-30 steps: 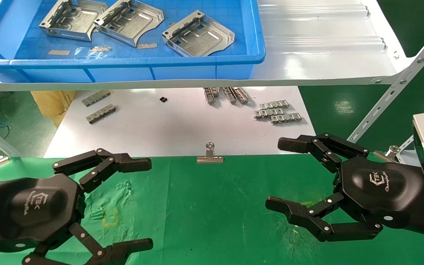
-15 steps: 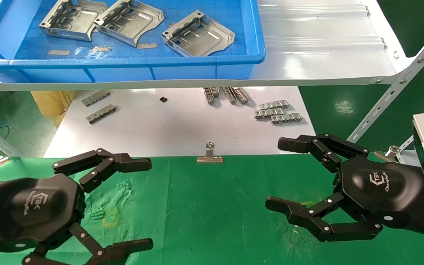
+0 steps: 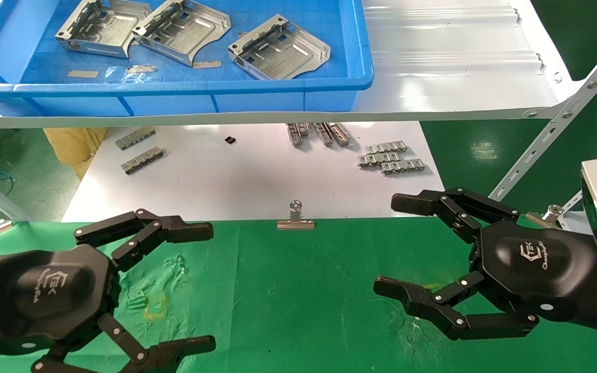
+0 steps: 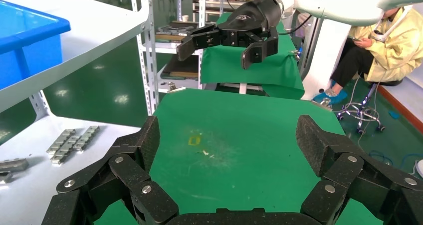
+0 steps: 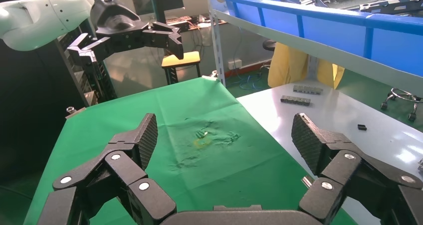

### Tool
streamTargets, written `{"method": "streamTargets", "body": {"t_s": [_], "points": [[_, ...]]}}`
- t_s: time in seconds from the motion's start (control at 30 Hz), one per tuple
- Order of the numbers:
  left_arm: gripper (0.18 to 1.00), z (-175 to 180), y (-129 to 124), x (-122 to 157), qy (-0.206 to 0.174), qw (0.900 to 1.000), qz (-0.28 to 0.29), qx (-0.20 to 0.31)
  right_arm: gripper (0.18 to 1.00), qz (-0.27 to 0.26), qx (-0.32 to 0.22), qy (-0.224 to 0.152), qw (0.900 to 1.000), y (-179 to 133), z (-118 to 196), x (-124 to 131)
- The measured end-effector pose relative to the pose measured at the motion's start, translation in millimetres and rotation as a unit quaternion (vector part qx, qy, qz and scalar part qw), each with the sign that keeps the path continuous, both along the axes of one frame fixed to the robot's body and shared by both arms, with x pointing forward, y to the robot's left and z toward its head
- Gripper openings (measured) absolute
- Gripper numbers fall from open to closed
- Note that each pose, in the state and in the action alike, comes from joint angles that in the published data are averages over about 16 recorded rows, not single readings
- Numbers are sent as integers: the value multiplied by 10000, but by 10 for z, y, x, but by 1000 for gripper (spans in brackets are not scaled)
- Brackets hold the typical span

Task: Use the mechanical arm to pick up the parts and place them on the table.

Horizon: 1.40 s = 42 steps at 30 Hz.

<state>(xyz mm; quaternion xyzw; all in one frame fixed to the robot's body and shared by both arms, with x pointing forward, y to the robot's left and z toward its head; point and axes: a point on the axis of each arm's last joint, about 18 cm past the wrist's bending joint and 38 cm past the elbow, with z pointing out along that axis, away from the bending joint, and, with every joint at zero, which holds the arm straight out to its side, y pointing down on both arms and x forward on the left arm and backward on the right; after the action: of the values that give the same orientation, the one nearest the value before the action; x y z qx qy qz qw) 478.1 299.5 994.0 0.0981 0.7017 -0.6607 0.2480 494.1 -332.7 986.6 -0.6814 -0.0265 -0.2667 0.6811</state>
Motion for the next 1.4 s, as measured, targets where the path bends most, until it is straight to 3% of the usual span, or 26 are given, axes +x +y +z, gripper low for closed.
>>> {"method": "streamTargets", "body": {"t_s": [0.3, 0.73, 1.07, 1.4], "points": [[1001, 226, -86, 231, -157, 9988, 307, -355, 956, 0, 0, 0, 10000, 0, 0, 0], [1001, 1130, -336, 946, -731, 9862, 1118, -975, 758, 0, 0, 0, 10000, 0, 0, 0], [1001, 1760, -562, 1463, -912, 9781, 1783, -574, 516, 0, 0, 0, 10000, 0, 0, 0], [1001, 2124, -762, 1796, -866, 9660, 2431, -141, 320, 0, 0, 0, 10000, 0, 0, 0]]}}
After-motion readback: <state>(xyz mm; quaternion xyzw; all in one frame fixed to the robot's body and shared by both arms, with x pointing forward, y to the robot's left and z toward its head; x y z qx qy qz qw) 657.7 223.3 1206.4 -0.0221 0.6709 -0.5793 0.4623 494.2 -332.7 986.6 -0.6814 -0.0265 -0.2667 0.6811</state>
